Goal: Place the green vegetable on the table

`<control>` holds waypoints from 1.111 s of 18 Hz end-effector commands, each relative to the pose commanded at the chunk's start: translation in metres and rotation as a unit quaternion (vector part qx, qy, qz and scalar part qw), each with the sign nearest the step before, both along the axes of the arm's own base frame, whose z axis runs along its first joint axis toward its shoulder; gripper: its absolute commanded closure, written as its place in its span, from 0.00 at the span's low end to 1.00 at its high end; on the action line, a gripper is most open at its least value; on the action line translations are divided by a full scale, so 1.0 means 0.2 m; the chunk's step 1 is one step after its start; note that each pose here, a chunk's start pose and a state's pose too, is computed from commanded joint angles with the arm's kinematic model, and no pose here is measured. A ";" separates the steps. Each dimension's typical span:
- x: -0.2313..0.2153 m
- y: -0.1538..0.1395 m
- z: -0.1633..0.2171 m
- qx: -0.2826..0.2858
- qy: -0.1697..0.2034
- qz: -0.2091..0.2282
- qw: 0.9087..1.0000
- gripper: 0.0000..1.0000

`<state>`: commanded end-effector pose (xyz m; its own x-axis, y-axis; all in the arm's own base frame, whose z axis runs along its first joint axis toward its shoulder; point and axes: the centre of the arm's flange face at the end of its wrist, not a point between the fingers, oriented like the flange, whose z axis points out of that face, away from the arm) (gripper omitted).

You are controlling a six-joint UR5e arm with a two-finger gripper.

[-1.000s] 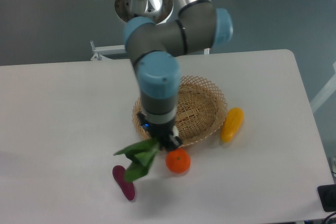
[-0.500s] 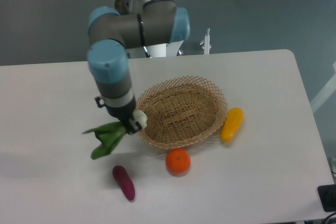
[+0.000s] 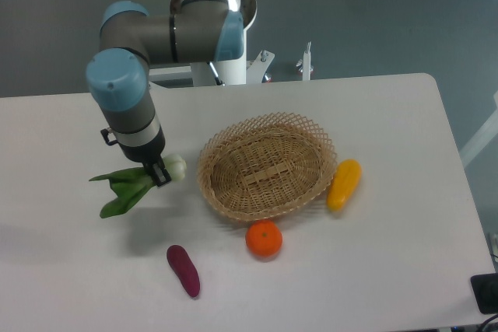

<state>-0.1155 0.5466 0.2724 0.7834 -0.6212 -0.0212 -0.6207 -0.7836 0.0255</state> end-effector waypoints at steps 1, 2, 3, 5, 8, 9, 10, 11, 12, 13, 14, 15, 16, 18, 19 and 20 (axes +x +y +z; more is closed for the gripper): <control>0.00 -0.01 0.00 -0.001 0.000 -0.001 1.000 0.58; 0.00 -0.01 0.00 -0.001 0.000 -0.001 1.000 0.54; 0.00 -0.01 0.00 0.000 0.000 -0.001 1.000 0.44; 0.00 -0.01 0.00 0.000 0.001 -0.001 1.000 0.22; 0.00 -0.01 0.02 0.002 0.002 0.000 1.000 0.00; 0.00 0.00 0.03 0.004 0.003 0.000 1.000 0.00; 0.00 0.01 0.04 0.008 0.005 0.001 1.000 0.00; -0.02 0.03 0.07 0.014 0.008 0.002 1.000 0.00; -0.03 0.06 0.10 0.024 0.012 0.002 1.000 0.00; -0.08 0.08 0.13 0.031 0.016 0.008 0.999 0.00; -0.15 0.08 0.16 0.037 0.019 0.018 0.999 0.00; -0.26 0.07 0.19 0.044 0.023 0.034 0.998 0.00; -0.33 0.07 0.23 0.050 0.027 0.046 0.997 0.00; -0.53 0.06 0.27 0.058 0.034 0.073 0.995 0.00; -0.64 0.04 0.29 0.062 0.038 0.084 0.994 0.00; -0.74 0.03 0.31 0.064 0.041 0.089 0.993 0.00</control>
